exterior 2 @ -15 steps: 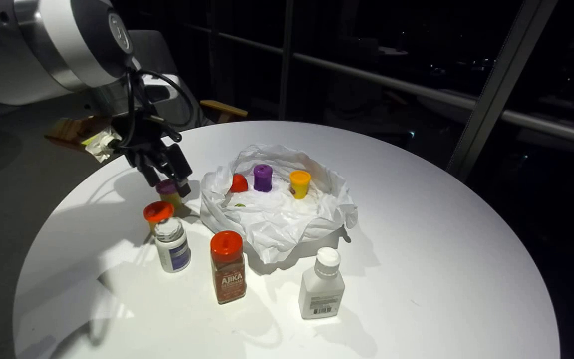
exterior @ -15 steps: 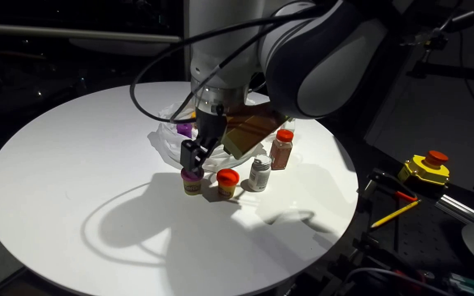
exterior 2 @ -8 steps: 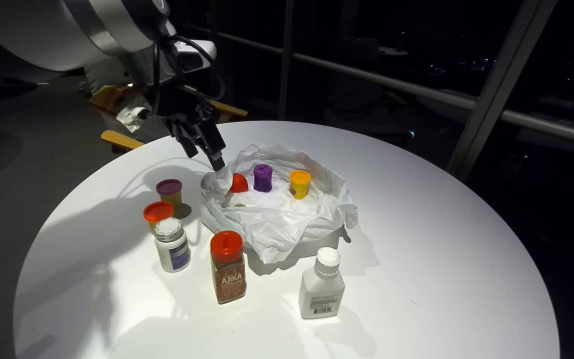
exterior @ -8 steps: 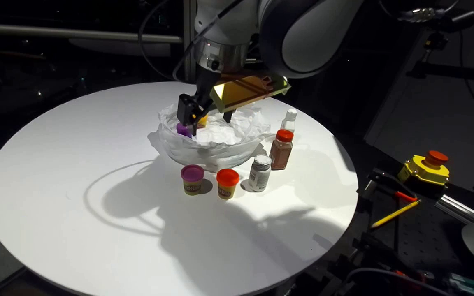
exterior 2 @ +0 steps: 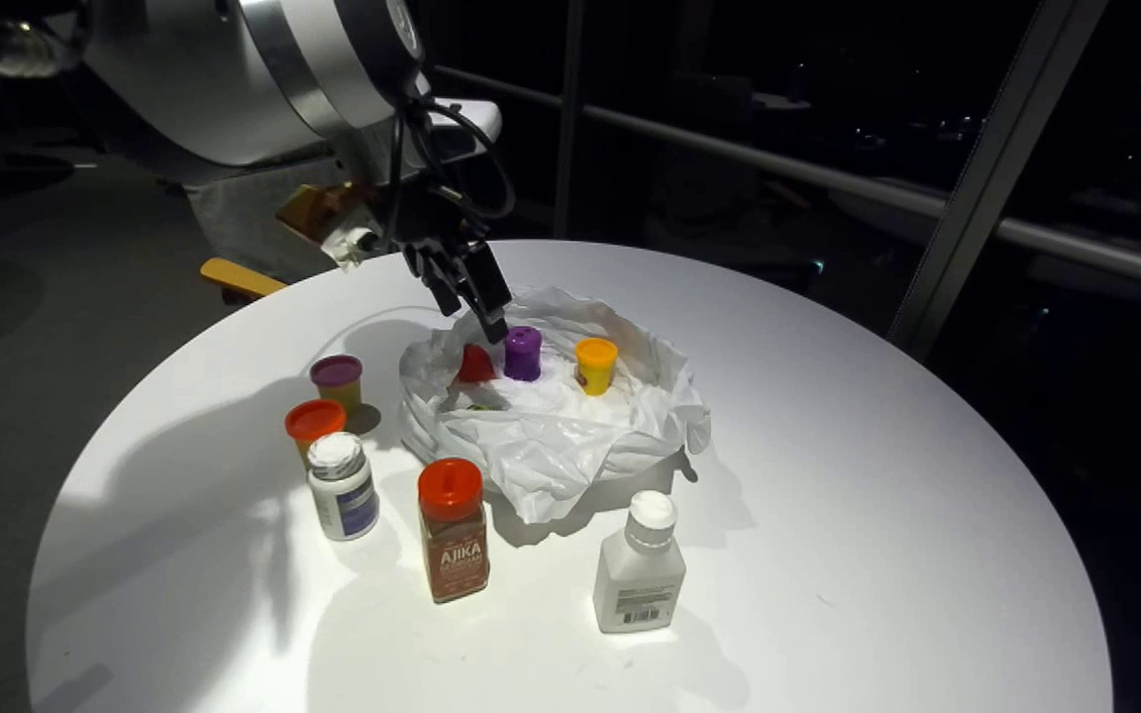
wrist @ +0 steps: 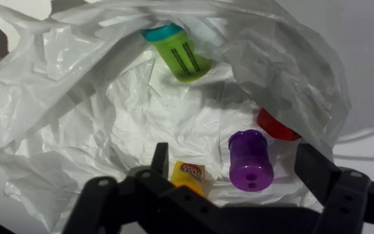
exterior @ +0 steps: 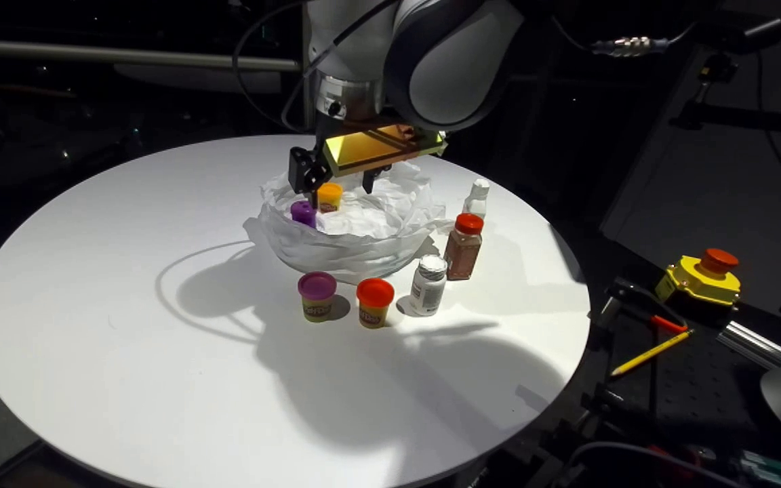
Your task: Remove the objects in the plastic and put them on the table
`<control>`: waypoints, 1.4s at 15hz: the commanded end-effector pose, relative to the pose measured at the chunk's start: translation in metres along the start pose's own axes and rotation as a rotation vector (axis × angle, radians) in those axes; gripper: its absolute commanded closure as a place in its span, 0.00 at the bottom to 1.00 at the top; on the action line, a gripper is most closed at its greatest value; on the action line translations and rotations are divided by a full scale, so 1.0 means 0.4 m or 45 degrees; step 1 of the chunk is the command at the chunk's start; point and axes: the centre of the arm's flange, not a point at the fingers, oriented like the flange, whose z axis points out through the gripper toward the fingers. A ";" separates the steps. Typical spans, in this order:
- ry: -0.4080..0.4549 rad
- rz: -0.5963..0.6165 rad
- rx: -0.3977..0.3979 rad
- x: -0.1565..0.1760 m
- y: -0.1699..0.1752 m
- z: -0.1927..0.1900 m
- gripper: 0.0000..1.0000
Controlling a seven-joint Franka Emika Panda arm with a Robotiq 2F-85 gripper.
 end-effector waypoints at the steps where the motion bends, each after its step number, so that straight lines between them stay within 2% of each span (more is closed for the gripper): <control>1: 0.031 -0.024 0.022 0.051 -0.049 0.060 0.00; 8: 0.061 0.009 0.046 0.094 -0.086 0.115 0.00; 15: 0.041 0.096 0.061 0.163 -0.075 0.162 0.00; 21: -0.014 0.072 0.071 0.186 -0.079 0.202 0.00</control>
